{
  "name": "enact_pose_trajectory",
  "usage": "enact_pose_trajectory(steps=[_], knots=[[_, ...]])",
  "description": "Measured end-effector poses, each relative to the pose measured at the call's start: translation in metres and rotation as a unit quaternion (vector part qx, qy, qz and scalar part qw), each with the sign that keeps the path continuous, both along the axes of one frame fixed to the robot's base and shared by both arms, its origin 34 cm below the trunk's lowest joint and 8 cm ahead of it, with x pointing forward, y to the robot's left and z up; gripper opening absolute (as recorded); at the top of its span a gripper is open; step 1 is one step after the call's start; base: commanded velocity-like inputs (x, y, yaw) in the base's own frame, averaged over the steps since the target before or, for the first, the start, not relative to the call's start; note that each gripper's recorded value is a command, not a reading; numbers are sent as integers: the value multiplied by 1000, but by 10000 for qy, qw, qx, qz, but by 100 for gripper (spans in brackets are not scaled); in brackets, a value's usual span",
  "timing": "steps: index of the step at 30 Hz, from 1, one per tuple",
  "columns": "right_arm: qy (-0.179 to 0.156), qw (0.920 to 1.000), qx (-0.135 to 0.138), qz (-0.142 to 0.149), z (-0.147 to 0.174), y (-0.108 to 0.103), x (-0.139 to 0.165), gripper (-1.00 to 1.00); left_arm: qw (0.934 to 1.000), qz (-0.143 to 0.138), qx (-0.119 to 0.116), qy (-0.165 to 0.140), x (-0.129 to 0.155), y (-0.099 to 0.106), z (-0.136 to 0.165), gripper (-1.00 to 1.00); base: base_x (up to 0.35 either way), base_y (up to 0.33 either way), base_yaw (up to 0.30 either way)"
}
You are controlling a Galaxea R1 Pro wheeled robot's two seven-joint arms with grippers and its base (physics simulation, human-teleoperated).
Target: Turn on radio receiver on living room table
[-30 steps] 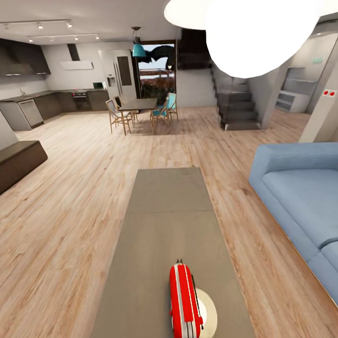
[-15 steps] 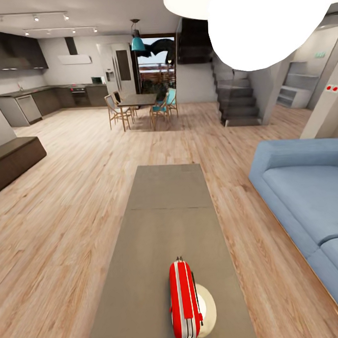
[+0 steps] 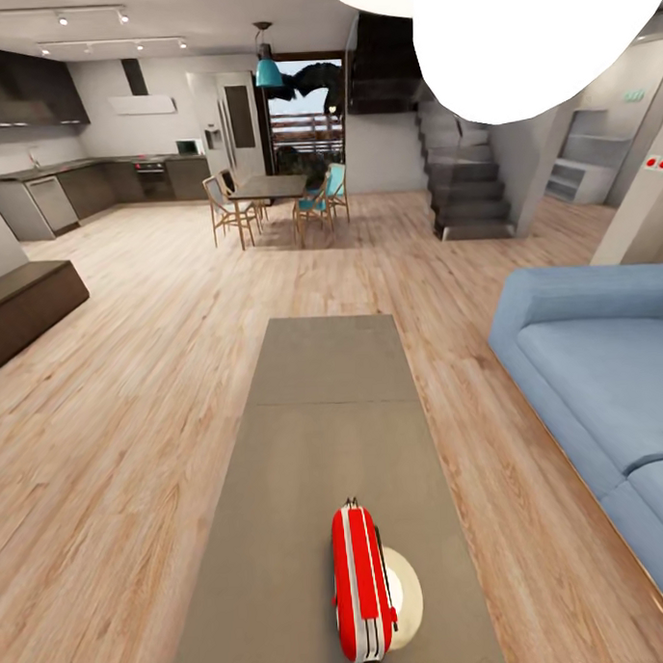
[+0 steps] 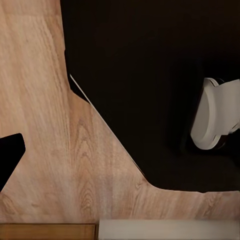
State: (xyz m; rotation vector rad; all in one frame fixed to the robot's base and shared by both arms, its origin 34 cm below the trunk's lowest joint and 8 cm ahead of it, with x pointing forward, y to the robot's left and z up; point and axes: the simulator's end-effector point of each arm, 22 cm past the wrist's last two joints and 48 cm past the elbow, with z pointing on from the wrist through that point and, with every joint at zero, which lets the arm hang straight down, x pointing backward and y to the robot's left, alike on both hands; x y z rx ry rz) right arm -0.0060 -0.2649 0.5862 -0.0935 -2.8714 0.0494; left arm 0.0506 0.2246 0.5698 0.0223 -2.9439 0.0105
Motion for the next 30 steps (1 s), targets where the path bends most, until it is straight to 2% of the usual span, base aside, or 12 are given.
enact_pose_trajectory(steps=[30], knots=[[242,9997,2,14,7,0,-17,100,9996,0,-5,274,-20,0,5,100,0,0,0]])
